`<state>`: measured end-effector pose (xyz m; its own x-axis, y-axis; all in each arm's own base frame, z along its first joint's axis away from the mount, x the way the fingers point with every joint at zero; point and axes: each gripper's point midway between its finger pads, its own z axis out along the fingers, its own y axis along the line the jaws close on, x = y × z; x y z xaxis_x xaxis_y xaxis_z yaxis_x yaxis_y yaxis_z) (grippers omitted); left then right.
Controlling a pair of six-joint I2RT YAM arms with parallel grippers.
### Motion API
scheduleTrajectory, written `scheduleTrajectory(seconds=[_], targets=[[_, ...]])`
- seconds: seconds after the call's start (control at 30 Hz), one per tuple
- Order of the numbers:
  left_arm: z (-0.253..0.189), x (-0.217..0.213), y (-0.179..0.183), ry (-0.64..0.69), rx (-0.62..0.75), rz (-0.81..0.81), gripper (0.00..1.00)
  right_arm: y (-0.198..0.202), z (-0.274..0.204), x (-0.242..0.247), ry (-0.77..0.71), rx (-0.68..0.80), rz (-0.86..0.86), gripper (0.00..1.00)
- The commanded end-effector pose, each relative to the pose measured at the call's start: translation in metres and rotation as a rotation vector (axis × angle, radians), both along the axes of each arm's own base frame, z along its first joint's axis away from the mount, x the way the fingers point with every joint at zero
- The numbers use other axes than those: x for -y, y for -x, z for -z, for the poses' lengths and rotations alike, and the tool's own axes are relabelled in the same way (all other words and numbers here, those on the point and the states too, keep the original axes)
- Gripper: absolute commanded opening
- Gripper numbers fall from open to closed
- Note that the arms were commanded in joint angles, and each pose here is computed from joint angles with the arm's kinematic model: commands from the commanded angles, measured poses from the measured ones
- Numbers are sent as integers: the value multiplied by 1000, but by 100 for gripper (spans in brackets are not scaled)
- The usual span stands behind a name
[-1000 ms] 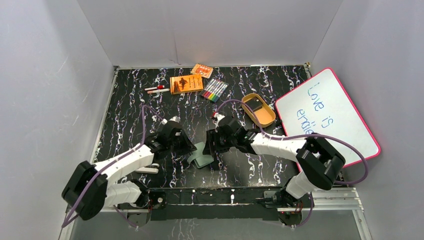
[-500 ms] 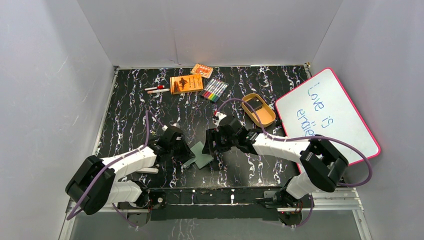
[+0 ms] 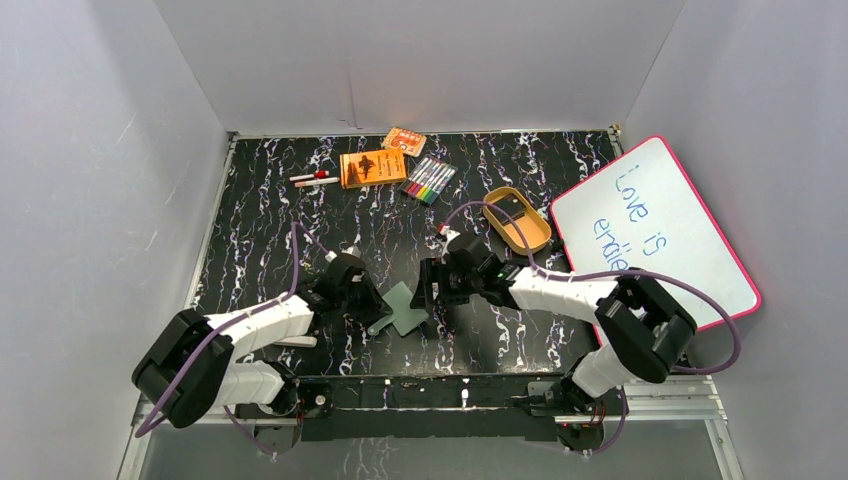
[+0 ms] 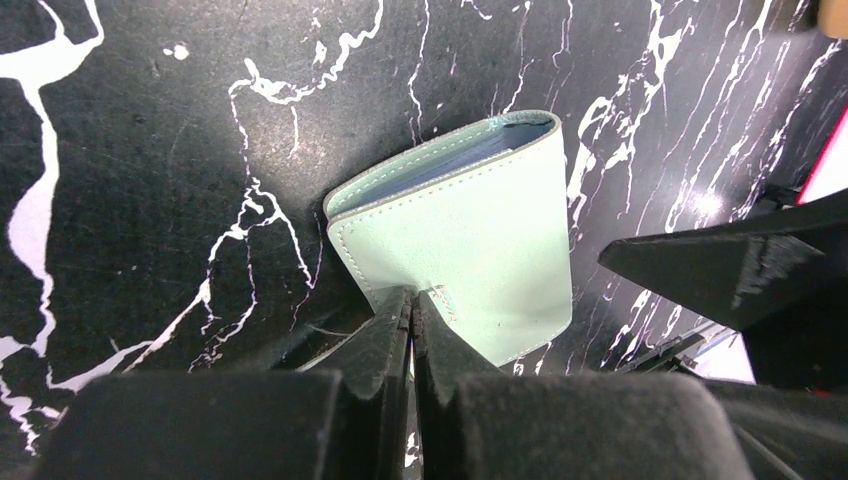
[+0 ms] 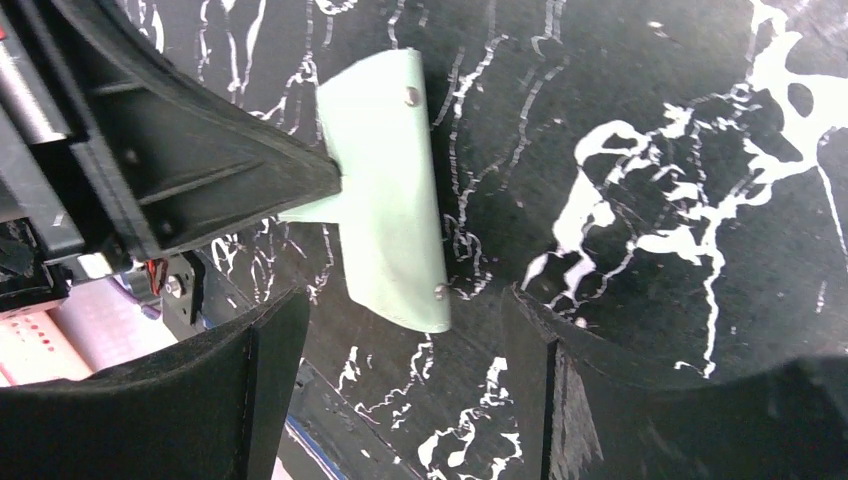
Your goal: Put the credit cards into the card holder
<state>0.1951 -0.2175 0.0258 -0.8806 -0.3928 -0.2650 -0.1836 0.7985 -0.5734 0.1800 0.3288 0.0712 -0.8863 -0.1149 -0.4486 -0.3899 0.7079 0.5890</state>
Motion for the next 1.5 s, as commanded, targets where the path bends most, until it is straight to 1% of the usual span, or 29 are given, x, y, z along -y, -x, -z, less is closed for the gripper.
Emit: scheduleTrajectory(seconds=[0.0, 0.2, 0.37, 0.57, 0.63, 0.77, 0.83, 1.1, 1.2, 1.27, 1.37, 1.43, 1.47], targets=[[33, -24, 19, -109, -77, -14, 0, -1, 2, -3, -86, -42, -28, 78], [41, -29, 25, -129, -99, -20, 0, 9, 6, -15, -183, -90, -107, 77], [44, -29, 24, -120, -88, -24, 0, 9, 12, -18, -229, -137, -100, 73], [48, -33, 27, -129, -94, -26, 0, 6, 16, -20, -269, -157, -91, 69], [48, -33, 28, -131, -95, -27, 0, 5, 16, -23, -280, -161, -98, 65], [50, -33, 28, -133, -99, -26, 0, 5, 16, -28, -298, -173, -116, 54], [50, -33, 28, -132, -99, -26, 0, 4, 17, -29, -300, -179, -120, 50], [53, -33, 31, -129, -109, -23, 0, 11, 17, -35, -327, -202, -164, 41], [54, -33, 31, -128, -111, -23, 0, 13, 18, -37, -332, -209, -170, 34], [53, -33, 30, -128, -108, -21, 0, 13, 17, -38, -336, -210, -173, 26], [51, -33, 30, -133, -108, -22, 0, 12, 13, -37, -338, -191, -168, 9], [44, -33, 27, -139, -95, -25, 0, 8, 7, -35, -320, -156, -159, 0], [37, -35, 24, -145, -83, -32, 0, 5, 2, -33, -307, -129, -155, 0]])
